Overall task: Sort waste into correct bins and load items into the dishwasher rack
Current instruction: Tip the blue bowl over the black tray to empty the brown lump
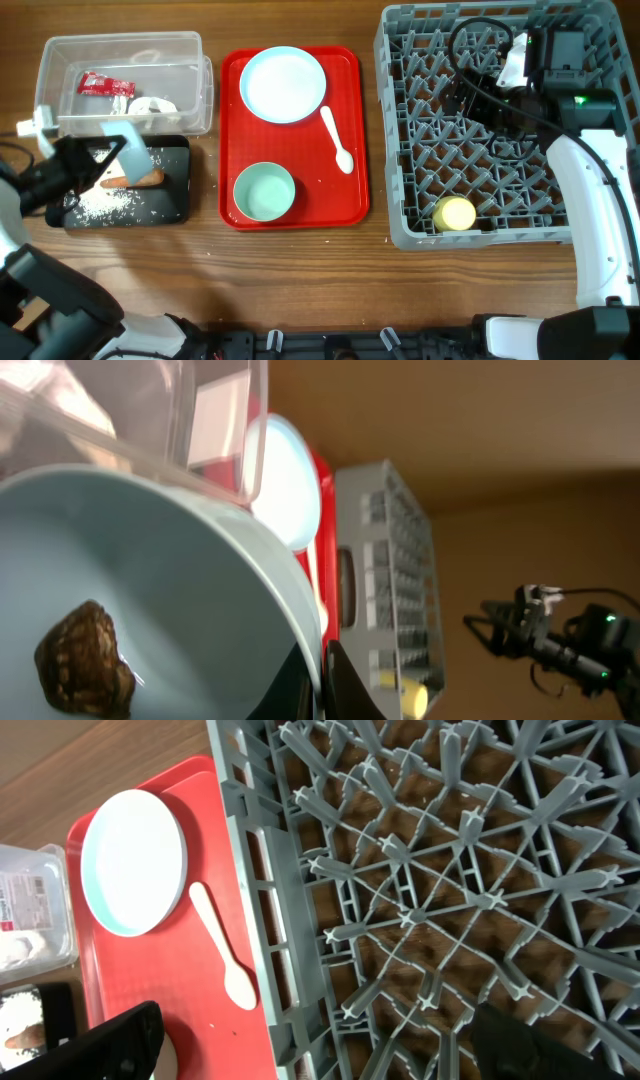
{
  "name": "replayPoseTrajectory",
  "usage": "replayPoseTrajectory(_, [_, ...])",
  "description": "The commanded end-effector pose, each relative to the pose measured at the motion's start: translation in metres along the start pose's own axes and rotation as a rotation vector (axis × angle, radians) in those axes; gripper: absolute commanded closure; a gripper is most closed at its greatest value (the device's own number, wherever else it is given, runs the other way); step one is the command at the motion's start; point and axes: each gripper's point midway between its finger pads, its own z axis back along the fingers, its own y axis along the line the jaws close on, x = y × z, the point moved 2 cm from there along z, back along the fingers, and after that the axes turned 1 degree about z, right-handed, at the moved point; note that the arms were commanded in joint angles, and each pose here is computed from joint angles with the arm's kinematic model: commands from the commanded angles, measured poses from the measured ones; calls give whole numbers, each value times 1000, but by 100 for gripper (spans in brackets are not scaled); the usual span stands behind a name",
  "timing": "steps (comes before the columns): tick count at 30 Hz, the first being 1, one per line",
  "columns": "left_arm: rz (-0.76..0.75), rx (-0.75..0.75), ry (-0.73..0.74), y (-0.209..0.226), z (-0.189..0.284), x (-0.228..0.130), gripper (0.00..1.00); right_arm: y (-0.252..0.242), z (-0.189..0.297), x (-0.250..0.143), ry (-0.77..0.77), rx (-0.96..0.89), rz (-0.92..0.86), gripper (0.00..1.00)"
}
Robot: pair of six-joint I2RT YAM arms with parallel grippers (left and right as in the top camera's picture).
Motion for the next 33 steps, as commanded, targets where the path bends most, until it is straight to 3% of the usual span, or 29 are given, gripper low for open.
replayPoseTrajectory(1, [28,-146,-103,5,13,4,96,9,3,4,-9,37,4,0])
replayPoseTrajectory(8, [87,-314,-191,-1,24,17,96,9,3,3,-8,37,6,0])
replayPoseTrajectory(12, [181,-322,-176,0,24,18,96,9,3,4,-9,37,7,0])
replayPoseTrajectory(23, [577,-353,-134,3,31,19,96,9,3,4,-8,37,6,0])
replayPoseTrajectory(33, [554,-335,-120,2,26,18,96,10,4,4,-13,38,6,0])
